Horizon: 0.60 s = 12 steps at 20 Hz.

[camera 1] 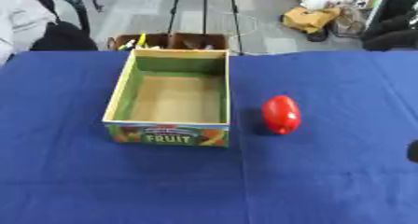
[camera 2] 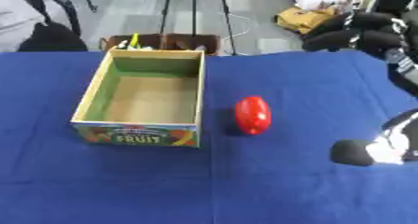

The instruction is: Pick up objects on the table and place them in the box.

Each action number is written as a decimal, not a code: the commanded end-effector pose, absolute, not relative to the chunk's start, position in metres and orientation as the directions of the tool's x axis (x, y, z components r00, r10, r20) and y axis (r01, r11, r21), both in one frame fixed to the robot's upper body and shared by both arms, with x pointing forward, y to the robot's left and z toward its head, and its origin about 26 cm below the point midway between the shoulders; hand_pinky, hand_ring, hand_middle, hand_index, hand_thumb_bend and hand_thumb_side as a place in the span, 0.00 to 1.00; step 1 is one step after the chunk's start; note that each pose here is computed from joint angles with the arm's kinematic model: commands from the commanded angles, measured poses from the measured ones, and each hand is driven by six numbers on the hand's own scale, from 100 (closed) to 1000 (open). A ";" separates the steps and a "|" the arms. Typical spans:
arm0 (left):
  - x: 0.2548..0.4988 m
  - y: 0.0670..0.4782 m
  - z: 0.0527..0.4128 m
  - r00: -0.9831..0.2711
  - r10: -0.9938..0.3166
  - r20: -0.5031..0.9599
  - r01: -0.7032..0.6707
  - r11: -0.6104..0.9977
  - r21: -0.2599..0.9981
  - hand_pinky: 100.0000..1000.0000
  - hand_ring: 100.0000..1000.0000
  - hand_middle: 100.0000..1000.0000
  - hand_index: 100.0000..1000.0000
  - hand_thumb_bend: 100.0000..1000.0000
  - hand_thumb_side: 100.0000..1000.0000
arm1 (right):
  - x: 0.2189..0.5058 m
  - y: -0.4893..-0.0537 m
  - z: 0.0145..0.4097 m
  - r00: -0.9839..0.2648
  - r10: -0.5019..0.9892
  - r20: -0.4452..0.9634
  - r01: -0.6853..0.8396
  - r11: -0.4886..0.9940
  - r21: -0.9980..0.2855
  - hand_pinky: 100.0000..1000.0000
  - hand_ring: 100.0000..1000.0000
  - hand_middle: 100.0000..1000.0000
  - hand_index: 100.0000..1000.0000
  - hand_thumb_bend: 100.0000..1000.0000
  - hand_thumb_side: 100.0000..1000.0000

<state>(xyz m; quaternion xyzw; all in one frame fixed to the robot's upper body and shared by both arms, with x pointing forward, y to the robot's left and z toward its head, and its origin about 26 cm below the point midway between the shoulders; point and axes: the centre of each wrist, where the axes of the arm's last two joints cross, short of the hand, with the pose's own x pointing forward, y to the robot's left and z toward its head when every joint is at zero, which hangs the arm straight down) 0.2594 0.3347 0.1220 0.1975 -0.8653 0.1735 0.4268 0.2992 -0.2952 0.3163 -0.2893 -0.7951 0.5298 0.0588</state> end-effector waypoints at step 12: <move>0.257 0.335 0.130 -0.575 -0.208 0.791 -0.463 0.880 -0.105 0.00 0.09 0.43 0.27 0.00 0.73 | 0.335 -0.301 0.340 -0.768 0.597 -0.231 0.294 0.008 -0.956 0.60 0.71 0.71 0.82 0.76 0.77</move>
